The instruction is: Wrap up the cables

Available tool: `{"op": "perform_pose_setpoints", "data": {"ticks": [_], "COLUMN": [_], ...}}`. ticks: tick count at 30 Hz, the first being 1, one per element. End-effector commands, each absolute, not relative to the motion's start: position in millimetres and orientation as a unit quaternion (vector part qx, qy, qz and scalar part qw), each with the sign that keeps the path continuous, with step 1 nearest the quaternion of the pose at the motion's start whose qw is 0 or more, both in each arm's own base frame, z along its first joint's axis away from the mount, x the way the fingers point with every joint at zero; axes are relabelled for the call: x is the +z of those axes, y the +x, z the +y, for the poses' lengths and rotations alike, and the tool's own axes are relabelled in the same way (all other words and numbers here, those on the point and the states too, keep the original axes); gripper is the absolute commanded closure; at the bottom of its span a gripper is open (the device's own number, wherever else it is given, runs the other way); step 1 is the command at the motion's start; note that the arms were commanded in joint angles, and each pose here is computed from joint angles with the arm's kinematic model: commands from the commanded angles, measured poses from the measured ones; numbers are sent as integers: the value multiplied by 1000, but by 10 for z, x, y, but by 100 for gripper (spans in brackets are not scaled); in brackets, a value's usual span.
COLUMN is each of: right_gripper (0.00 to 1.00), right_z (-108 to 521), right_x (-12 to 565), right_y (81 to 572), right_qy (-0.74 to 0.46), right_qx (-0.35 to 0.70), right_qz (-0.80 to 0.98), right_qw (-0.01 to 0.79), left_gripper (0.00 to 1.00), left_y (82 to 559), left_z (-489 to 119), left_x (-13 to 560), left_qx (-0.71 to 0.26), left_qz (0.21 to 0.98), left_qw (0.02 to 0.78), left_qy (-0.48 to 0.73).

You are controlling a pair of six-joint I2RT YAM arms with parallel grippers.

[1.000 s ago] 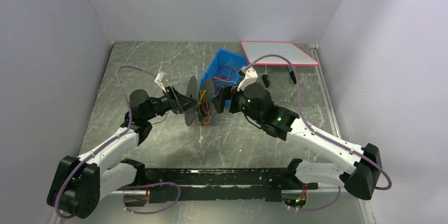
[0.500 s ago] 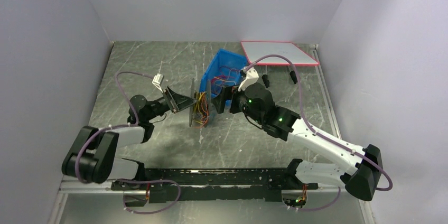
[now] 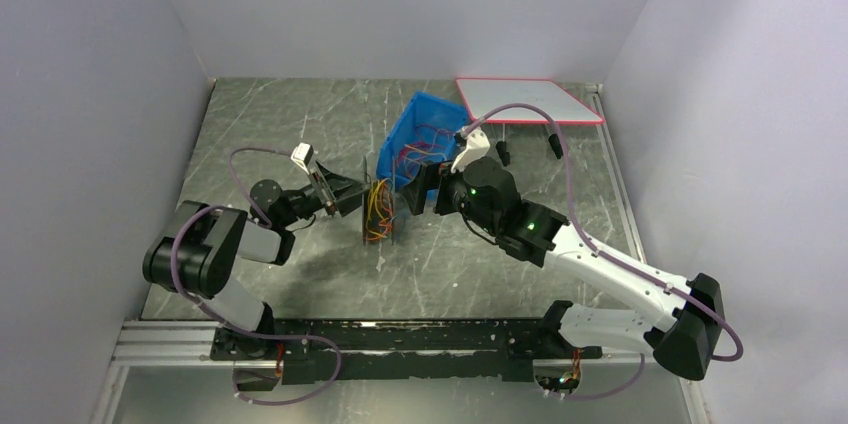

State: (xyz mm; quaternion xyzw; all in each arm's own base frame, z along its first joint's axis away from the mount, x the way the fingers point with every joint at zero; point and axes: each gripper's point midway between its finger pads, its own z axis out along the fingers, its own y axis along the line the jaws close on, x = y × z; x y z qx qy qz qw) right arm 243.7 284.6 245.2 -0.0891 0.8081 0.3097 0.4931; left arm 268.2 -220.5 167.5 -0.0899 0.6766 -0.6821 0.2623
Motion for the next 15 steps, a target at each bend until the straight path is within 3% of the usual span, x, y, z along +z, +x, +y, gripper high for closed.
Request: {"op": "perform_pose_setpoints", "data": {"ticks": [1, 6, 12, 15], "right_gripper": [1, 1, 1, 1], "right_z": [2834, 2838, 2843, 2851], "right_x": [2401, 2368, 2363, 2358], "right_y": [2432, 2442, 2451, 2452], "right_qy": [-89, -90, -91, -91], "right_qx": [306, 302, 300, 301], "right_qz": [812, 814, 815, 816], "right_qw": [489, 487, 487, 486], "left_gripper": [93, 85, 60, 53], "left_y": [2487, 2488, 2491, 2482], "left_z": [-2182, -2170, -2145, -2142], "left_x": [2197, 2163, 2149, 2135], "left_qx": [-721, -720, -717, -717], "left_qz": [595, 598, 600, 601], "left_qw": [355, 350, 355, 352], "left_qy": [31, 26, 20, 19]}}
